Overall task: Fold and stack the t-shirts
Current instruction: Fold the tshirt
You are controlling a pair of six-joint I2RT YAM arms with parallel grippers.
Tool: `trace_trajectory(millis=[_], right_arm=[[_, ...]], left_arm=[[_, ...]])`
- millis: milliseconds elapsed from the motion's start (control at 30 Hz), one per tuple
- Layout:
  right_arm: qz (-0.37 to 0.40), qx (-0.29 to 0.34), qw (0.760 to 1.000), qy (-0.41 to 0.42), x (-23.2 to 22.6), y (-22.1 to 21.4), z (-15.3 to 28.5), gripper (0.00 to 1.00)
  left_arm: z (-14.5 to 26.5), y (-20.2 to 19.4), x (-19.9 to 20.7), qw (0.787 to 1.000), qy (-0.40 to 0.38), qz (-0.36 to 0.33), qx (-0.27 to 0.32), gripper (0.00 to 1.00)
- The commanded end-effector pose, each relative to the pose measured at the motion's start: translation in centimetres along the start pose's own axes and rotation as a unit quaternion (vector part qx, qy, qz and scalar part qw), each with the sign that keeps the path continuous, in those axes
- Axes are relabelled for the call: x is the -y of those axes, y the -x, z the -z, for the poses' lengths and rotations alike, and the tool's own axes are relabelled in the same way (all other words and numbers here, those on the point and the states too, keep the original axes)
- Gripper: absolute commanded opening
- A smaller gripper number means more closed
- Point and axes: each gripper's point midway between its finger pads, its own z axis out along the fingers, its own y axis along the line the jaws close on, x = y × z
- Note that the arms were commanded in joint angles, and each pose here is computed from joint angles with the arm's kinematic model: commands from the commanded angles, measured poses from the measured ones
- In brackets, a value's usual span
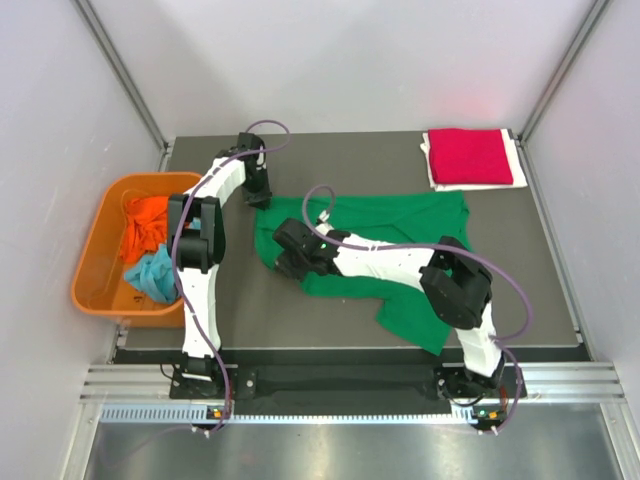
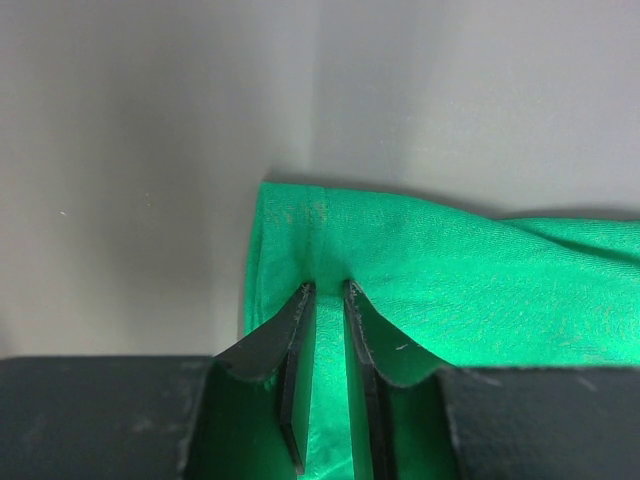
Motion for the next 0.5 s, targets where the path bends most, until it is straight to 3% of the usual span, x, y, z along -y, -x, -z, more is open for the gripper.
trace_trajectory(millis=[0, 133, 333, 467], right_arm=[[-0.044, 0.01, 0.998, 0.031, -1.8, -1.3, 2.1, 0.0], [-0.061, 0.002, 0.998, 0.035, -0.7, -1.5, 1.1, 0.0], [-0.042, -0.064, 0.995, 0.056, -1.5, -3.5, -0.1, 0.0], [-0.001, -0.147, 0.983, 0.109, -4.1, -6.6, 0.3, 0.0]], left_arm=[[-3.6, -1.5, -4.2, 0.998, 0.058, 0.008, -0.018, 0.23], [-3.6, -1.7, -4.6, 0.998, 0.065, -0.002, -0.018, 0.23], [-3.6, -1.8, -4.7, 0.998, 0.062, -0.025, -0.021, 0.23], [-2.9, -1.3, -4.6, 0.998, 0.061, -0.032, -0.012, 0.24]])
